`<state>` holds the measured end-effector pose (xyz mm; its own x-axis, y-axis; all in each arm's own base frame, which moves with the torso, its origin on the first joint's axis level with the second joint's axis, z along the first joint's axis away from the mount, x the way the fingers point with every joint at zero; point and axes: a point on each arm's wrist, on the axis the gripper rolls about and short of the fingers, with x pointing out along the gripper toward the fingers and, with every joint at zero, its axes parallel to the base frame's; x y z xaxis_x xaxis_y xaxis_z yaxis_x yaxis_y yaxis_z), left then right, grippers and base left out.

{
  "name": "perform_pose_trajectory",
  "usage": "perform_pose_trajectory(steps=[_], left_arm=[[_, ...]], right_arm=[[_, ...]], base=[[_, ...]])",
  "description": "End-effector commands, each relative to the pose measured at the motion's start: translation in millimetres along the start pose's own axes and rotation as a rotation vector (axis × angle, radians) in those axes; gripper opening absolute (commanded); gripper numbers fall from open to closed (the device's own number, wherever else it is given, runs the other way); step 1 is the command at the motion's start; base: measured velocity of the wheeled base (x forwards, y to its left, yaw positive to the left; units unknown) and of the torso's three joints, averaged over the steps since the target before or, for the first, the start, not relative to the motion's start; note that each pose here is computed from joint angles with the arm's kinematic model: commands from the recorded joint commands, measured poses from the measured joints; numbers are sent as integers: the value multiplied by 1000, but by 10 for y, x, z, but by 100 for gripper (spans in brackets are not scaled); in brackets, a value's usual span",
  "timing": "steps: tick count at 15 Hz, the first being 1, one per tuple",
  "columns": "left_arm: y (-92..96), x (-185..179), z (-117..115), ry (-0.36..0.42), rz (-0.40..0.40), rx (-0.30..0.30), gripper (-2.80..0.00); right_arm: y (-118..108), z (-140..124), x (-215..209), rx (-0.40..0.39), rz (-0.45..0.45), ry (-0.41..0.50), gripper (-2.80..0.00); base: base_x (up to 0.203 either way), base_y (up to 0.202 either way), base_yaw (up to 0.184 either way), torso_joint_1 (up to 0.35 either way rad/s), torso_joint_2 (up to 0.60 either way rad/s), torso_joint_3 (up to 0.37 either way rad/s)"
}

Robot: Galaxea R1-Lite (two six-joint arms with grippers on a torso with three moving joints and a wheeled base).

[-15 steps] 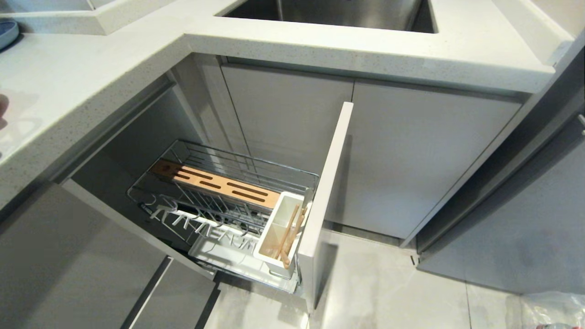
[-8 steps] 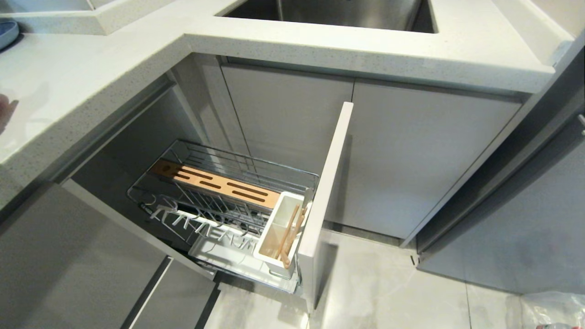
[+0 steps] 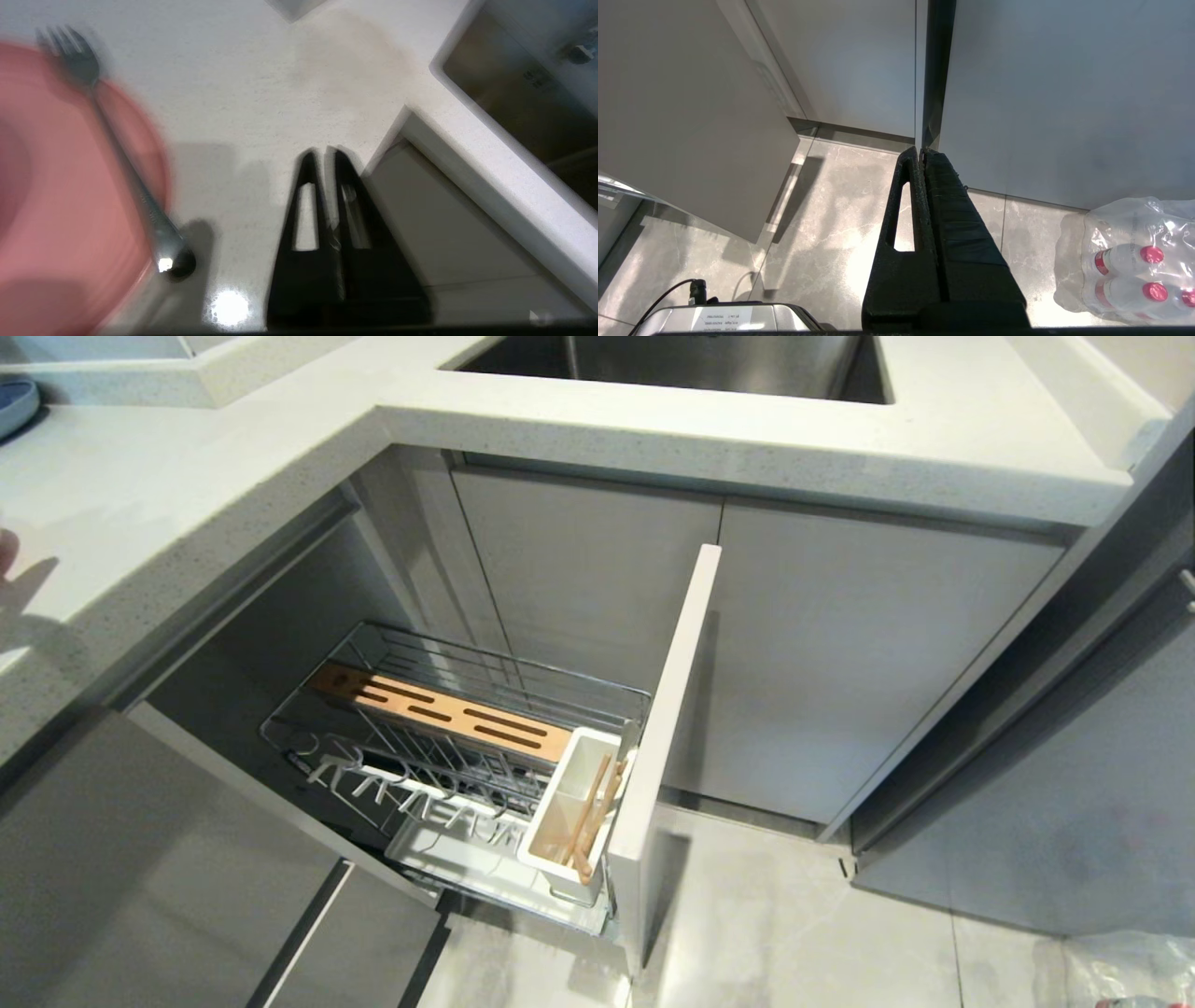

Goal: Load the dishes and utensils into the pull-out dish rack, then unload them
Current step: Take the chopsticks out of the cupboard

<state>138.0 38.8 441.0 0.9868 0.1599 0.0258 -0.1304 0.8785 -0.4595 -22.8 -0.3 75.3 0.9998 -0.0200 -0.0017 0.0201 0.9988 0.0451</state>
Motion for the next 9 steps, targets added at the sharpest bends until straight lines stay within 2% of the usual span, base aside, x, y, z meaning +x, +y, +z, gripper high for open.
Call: perform_pose_trajectory(steps=[1, 3, 6, 7, 9], left_arm=[[-71, -88, -6, 3, -45, -3, -280], [-142, -123, -63, 41, -101, -7, -280], [-249, -147, -228, 138, -203, -13, -280], [-298, -150, -297, 181, -246, -15, -280], [-413, -145, -530, 321, -342, -10, -280]], right_arm=[[0, -4, 1, 1, 0, 1, -280], [0, -4, 1, 0, 0, 1, -280], [0, -4, 1, 0, 0, 1, -280], [0, -4, 1, 0, 0, 1, -280], [0, -4, 1, -1, 0, 1, -280]], base=[[0, 0, 0, 0, 0, 0], [0, 0, 0, 0, 0, 0], [0, 0, 0, 0, 0, 0], [0, 0, 0, 0, 0, 0], [0, 0, 0, 0, 0, 0]])
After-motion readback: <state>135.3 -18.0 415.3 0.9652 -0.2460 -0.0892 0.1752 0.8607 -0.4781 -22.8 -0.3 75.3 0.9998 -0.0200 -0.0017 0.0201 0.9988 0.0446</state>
